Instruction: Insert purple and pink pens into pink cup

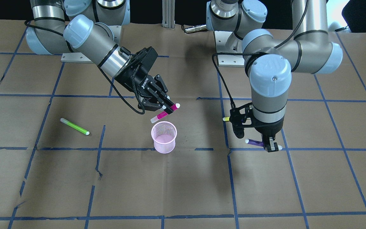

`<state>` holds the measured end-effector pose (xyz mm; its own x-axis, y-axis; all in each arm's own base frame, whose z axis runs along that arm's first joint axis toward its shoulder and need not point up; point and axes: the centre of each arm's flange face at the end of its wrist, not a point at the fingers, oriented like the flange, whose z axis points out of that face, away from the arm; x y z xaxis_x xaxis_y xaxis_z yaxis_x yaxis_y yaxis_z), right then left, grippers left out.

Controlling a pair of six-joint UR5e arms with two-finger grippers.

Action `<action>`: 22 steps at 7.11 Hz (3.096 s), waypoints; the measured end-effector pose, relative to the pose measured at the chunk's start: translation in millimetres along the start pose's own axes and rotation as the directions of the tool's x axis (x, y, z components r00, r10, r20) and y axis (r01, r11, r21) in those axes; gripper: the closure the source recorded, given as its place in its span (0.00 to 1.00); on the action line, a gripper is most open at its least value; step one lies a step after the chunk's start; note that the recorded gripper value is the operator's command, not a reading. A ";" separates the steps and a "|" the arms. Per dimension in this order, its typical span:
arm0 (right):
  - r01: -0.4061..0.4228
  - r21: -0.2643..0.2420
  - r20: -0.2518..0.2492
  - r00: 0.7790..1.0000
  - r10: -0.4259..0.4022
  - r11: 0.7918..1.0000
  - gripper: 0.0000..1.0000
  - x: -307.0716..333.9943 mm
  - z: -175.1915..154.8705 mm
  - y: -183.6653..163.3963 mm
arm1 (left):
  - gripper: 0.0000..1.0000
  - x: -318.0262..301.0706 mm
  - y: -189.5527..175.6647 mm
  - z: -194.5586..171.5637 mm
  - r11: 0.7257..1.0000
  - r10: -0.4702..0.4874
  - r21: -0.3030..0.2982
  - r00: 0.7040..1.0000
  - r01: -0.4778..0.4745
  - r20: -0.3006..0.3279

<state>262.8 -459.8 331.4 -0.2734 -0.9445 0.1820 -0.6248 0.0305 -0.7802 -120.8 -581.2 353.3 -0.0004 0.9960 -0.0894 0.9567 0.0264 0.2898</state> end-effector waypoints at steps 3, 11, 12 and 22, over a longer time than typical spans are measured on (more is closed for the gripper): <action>0.012 0.006 0.010 1.000 -0.012 1.000 0.95 -0.7 27.7 13.9 | 0.96 39.4 7.1 -53.9 0.990 0.006 0.144 0.997 0.005 -0.079; -0.007 -0.020 0.051 0.999 0.008 1.000 0.56 -4.9 76.3 51.4 | 0.96 72.1 16.5 -97.4 0.975 -0.026 0.216 0.991 0.053 -0.128; -0.011 -0.023 0.052 0.999 0.012 1.000 0.33 -5.0 78.5 54.1 | 0.96 71.7 18.3 -101.7 0.975 -0.029 0.217 0.992 0.055 -0.120; -0.335 -0.597 -0.048 0.922 0.384 0.729 0.00 85.8 -94.5 -58.5 | 0.95 66.8 10.5 -94.5 0.967 -0.028 0.249 0.990 0.061 -0.136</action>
<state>206.8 -511.7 449.3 -0.5275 -0.8433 -0.1028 -0.8005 0.5339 -0.2725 -138.3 -506.3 440.4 -0.0667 0.9972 0.0329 0.9971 0.0655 0.0377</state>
